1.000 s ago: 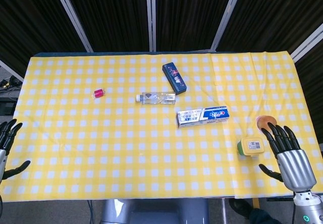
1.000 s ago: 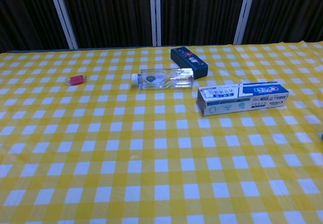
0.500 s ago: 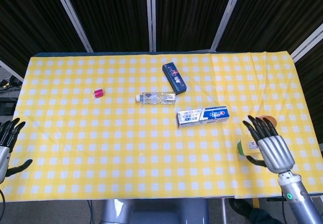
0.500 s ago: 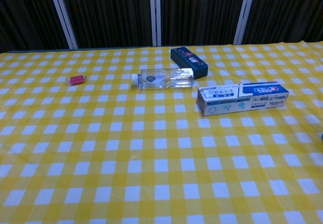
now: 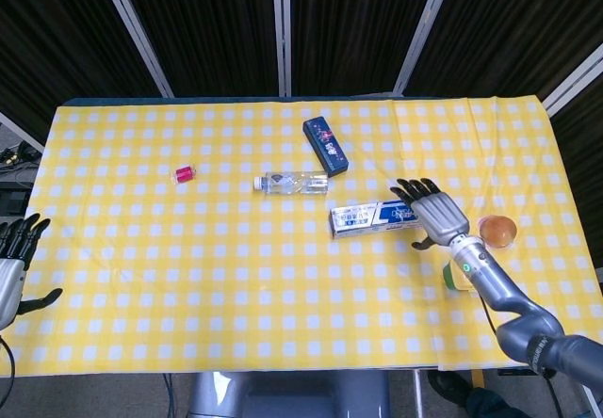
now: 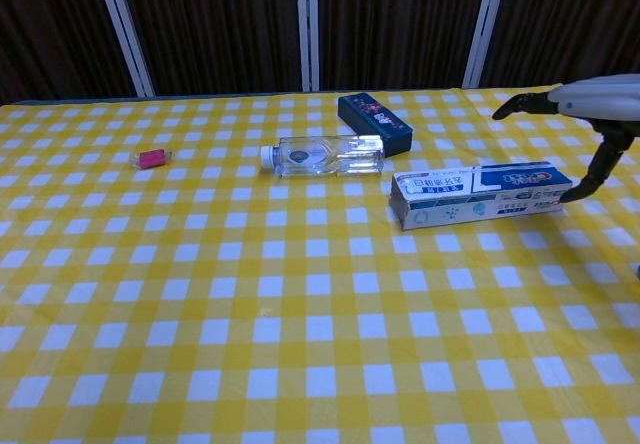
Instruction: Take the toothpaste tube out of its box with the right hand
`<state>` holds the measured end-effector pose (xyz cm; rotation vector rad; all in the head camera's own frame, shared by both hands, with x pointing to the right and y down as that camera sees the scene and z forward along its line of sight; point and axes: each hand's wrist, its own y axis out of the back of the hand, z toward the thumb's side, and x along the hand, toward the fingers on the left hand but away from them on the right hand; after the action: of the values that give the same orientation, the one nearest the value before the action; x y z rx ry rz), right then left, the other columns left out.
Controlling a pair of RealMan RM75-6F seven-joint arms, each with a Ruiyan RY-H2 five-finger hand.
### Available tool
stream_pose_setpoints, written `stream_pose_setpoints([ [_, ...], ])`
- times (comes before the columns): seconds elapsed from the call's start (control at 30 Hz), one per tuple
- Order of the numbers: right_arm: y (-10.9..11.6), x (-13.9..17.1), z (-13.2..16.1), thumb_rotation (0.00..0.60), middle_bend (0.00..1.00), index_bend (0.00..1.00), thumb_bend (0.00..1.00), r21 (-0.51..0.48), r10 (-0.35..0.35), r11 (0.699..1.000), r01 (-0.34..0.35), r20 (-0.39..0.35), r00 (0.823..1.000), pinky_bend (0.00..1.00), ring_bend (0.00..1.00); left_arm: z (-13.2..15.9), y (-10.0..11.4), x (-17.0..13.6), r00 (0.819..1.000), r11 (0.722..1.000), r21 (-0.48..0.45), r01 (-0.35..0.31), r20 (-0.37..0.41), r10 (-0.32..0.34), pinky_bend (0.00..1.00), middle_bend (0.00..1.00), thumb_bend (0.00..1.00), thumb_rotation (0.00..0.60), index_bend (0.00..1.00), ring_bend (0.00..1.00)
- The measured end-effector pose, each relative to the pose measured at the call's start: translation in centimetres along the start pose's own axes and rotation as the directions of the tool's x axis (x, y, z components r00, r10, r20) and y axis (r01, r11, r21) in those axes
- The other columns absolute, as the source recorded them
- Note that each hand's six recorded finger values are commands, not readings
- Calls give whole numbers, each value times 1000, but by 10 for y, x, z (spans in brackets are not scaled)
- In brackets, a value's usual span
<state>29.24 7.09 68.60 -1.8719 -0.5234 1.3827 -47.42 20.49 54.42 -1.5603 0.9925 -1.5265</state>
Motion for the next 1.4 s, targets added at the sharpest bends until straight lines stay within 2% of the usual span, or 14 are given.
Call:
stream_pose_setpoints([
  [0.23,-11,-37,17,600,63,62,172,7,43,999,-43,5,999,83,0,-3,-1,2,1000,1000,-2,3,-15,-3,0,0,0,600,0,0],
  [0.47,-21,-47,22,600,115,114,221,38,96,995,-96,15,995,121,18,-3,-3,3,1000,1000,2,13,-17,-13,0,0,0,600,0,0],
  [0.57,-25,-49,23,600,178,166,231,58,107,992,-109,27,994,167,90,-3,-4,3,1000,1000,4,16,-18,-16,0,0,0,600,0,0],
  [0.7,-31,-52,23,600,324,267,230,83,119,989,-122,40,992,251,239,-2,-5,3,1000,1000,7,18,-18,-18,0,0,0,600,0,0],
  [0.9,-29,-53,21,600,470,383,239,98,58,993,-63,55,997,350,379,-2,-7,4,1000,1000,9,26,-17,-26,0,0,0,600,0,0],
  [1.2,-15,-44,17,600,479,394,254,106,-35,994,32,24,999,361,401,-1,-10,5,999,999,6,35,-17,-35,0,0,0,600,0,0],
  [1.4,10,-26,26,600,475,395,275,151,-109,982,115,-50,993,360,401,1,-9,4,999,999,-2,33,-7,-33,0,0,0,600,0,0],
])
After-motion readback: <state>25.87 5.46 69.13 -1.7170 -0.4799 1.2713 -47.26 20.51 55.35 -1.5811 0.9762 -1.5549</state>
